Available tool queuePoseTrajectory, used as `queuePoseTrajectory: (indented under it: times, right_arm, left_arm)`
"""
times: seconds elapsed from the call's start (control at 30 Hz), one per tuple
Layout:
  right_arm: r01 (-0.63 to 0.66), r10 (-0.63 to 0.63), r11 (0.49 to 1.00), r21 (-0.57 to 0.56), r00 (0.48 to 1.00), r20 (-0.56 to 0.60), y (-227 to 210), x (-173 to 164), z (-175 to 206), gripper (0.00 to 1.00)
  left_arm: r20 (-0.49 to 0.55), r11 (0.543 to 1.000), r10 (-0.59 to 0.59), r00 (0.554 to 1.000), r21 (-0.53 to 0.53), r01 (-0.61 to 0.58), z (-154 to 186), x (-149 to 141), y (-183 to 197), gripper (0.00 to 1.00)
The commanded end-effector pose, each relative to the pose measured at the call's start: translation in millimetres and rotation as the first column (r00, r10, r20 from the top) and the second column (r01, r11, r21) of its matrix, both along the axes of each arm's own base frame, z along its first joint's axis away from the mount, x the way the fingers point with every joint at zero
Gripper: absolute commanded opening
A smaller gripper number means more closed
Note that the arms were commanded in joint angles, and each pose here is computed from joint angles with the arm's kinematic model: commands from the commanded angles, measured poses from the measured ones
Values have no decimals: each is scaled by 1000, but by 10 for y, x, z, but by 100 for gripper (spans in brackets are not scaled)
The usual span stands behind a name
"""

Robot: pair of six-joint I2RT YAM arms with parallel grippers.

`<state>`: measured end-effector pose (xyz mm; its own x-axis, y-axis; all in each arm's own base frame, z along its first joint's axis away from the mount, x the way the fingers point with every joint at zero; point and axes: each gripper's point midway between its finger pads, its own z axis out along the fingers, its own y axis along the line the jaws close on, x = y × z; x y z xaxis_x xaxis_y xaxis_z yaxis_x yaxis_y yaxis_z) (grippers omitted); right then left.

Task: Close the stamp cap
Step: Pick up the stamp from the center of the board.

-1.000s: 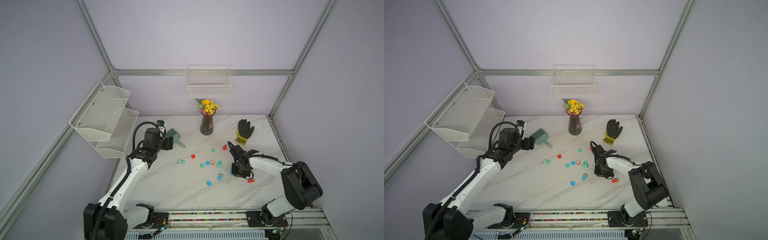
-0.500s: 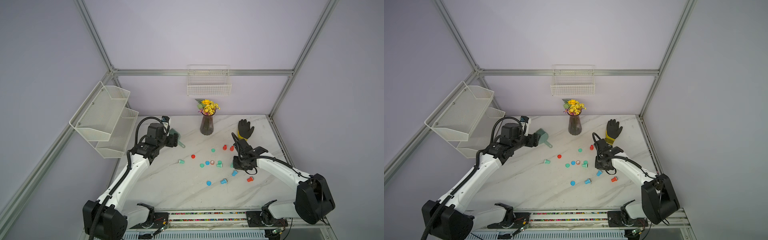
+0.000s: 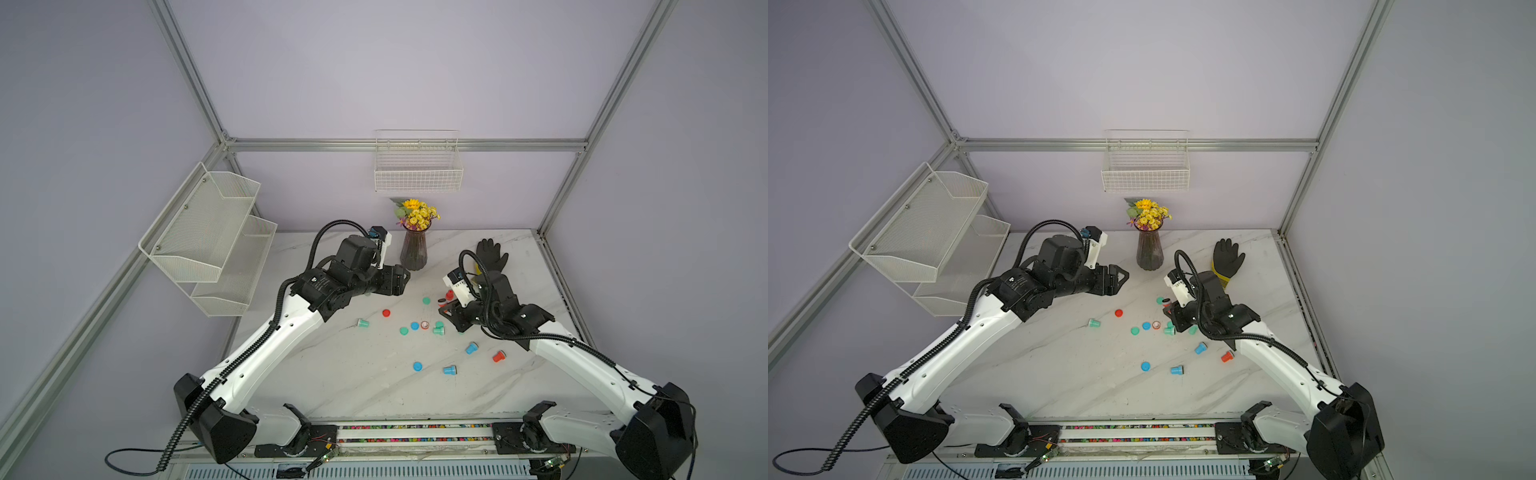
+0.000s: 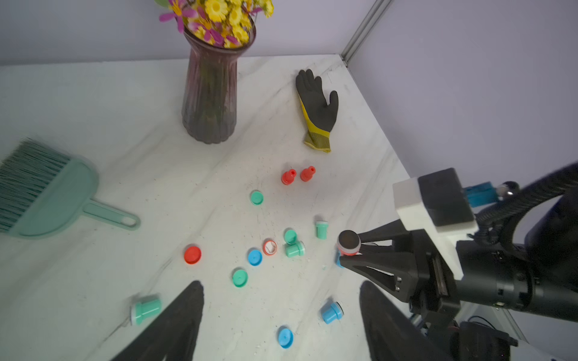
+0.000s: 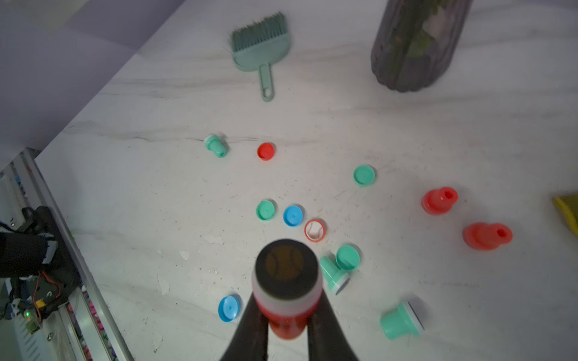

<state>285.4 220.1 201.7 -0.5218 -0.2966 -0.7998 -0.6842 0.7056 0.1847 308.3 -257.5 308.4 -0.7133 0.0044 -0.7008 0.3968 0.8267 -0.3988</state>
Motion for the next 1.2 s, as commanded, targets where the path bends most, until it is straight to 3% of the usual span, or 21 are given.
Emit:
queuePoseTrajectory:
  times: [0.0, 0.17, 0.37, 0.57, 0.73, 1.17]
  right_arm:
    - [-252, 241, 968, -7, 919, 310, 240, -74, 419, 0]
    - [-381, 388, 919, -99, 837, 387, 299, -222, 401, 0]
    - [-416, 428, 901, -125, 800, 421, 304, -290, 417, 0]
    - [-432, 440, 894, -120, 794, 420, 322, -316, 416, 0]
    - [-444, 447, 889, -113, 789, 422, 343, -336, 425, 0]
    - [-429, 428, 898, -98, 799, 421, 361, -304, 470, 0]
  left_arm:
    - [-115, 993, -44, 992, -111, 31, 25, -197, -223, 77]
    - [-146, 986, -111, 983, -140, 91, 34, -347, -438, 78]
    - [-247, 990, -112, 962, -117, 85, -139, -402, -542, 76]
    - [-361, 990, -124, 924, -112, 89, -302, -443, -662, 71]
    - [-380, 991, -125, 916, -99, 95, -322, -429, -736, 68]
    - [-446, 992, -130, 886, -48, 121, -478, -494, -826, 45]
